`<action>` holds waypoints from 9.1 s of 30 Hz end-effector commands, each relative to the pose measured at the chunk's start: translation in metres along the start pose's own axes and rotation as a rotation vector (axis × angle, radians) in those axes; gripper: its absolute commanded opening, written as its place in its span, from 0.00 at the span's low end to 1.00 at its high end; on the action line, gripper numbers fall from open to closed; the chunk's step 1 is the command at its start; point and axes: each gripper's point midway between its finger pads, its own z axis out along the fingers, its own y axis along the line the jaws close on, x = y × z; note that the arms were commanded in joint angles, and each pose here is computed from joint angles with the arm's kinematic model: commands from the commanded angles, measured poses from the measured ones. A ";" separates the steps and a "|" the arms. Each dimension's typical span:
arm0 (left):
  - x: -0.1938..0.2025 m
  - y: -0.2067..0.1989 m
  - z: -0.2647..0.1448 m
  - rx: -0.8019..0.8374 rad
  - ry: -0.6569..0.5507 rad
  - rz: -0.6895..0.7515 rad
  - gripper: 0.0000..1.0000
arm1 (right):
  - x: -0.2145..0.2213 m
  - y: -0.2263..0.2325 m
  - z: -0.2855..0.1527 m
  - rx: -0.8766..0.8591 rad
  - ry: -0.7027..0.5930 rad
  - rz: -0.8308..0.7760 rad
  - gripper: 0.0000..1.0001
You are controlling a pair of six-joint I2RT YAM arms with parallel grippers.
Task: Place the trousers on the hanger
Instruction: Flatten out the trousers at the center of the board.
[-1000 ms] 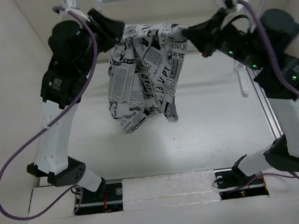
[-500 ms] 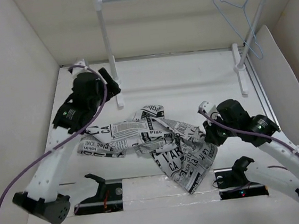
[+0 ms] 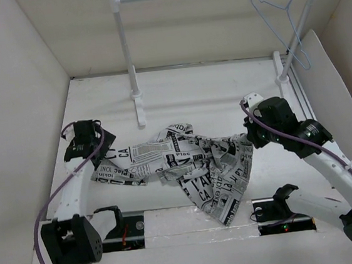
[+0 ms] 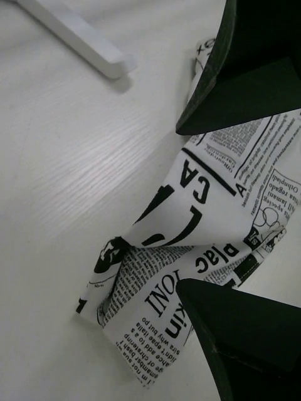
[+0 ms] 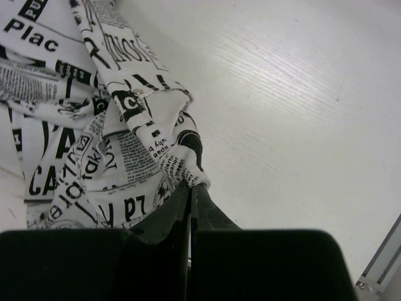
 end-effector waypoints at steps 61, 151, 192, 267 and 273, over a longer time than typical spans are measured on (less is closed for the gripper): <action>0.025 -0.218 -0.063 0.527 -0.095 0.350 0.73 | 0.003 -0.029 -0.032 0.088 -0.008 0.219 0.42; -0.182 -0.150 0.068 -0.107 -0.134 0.312 0.93 | -0.001 -0.332 0.104 0.693 -0.164 0.854 0.00; -0.070 -0.023 0.139 -0.159 0.023 0.001 0.50 | -0.004 -0.277 0.128 0.482 -0.218 0.818 0.00; -0.113 -0.068 -0.021 0.250 -0.138 -0.073 0.00 | 0.007 -0.316 0.117 0.601 -0.219 0.911 0.00; -0.143 -0.068 -0.085 0.319 -0.247 -0.105 0.00 | 0.003 -0.333 0.129 0.638 -0.193 0.912 0.00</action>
